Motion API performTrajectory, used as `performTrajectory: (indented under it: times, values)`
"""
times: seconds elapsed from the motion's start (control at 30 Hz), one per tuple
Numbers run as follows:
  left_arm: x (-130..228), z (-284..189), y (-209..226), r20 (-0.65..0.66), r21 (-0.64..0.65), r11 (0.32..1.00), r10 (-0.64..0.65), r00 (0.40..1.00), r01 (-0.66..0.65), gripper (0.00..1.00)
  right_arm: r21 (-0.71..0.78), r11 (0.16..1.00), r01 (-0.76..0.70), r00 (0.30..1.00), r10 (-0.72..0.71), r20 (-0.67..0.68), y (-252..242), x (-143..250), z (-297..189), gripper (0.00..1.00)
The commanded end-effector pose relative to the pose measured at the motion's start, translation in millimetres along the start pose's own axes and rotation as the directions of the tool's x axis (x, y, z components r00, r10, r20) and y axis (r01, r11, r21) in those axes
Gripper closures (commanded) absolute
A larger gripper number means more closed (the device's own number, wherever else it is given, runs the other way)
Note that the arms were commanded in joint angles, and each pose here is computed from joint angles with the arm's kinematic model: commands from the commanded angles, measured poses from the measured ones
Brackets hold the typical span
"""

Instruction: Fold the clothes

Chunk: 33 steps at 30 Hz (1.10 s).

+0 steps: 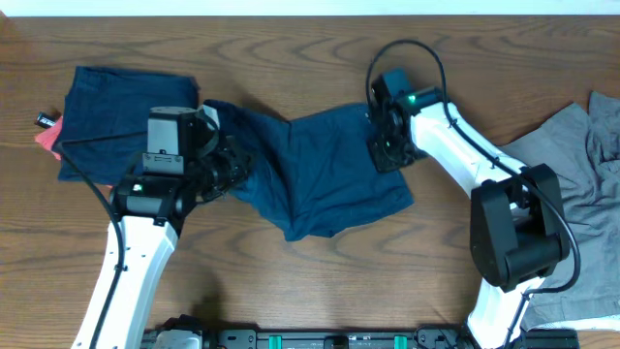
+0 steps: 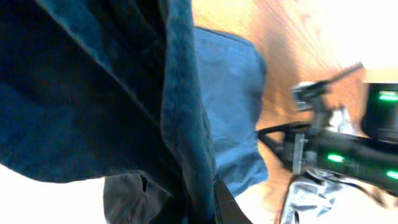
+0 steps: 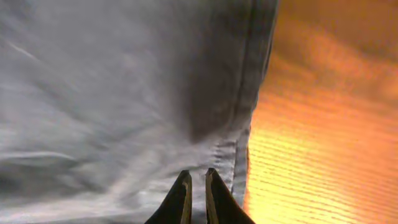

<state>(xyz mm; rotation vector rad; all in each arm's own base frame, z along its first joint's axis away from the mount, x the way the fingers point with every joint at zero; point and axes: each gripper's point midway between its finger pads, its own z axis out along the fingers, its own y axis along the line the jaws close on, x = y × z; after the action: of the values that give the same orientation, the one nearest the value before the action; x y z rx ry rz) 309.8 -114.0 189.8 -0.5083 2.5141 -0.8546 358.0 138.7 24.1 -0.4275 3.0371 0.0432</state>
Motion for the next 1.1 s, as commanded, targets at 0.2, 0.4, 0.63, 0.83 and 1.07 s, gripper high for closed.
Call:
performTrajectory:
  times: [0.2,0.4,0.63,0.83,1.07]
  values:
    - [25.1,43.1,-59.3,-0.064,0.133,0.976,0.182,0.981,-0.172,0.93,0.028,0.999,-0.022,0.998,0.023,-0.054,-6.4,35.8,43.0,0.92]
    - [54.7,87.9,-96.4,-0.108,0.223,0.949,0.249,0.962,-0.221,0.93,0.017,0.999,-0.046,0.997,0.047,-0.06,-4.3,38.2,44.5,0.92]
    - [81.8,122.7,-126.0,-0.117,0.31,0.915,0.305,0.945,-0.257,0.89,0.018,0.997,-0.08,0.994,0.081,-0.067,-3.7,40.0,44.4,0.93]
    - [87.0,128.2,-128.9,-0.125,0.318,0.913,0.306,0.944,-0.254,0.48,0.025,0.99,-0.138,0.988,0.139,-0.066,-5.3,39.3,39.4,0.96]
    - [48.8,125.5,-111.0,-0.064,0.282,0.928,0.271,0.96,-0.243,0.36,0.204,0.932,-0.3,0.952,0.278,0.129,-61.9,5.6,-45.8,0.95]
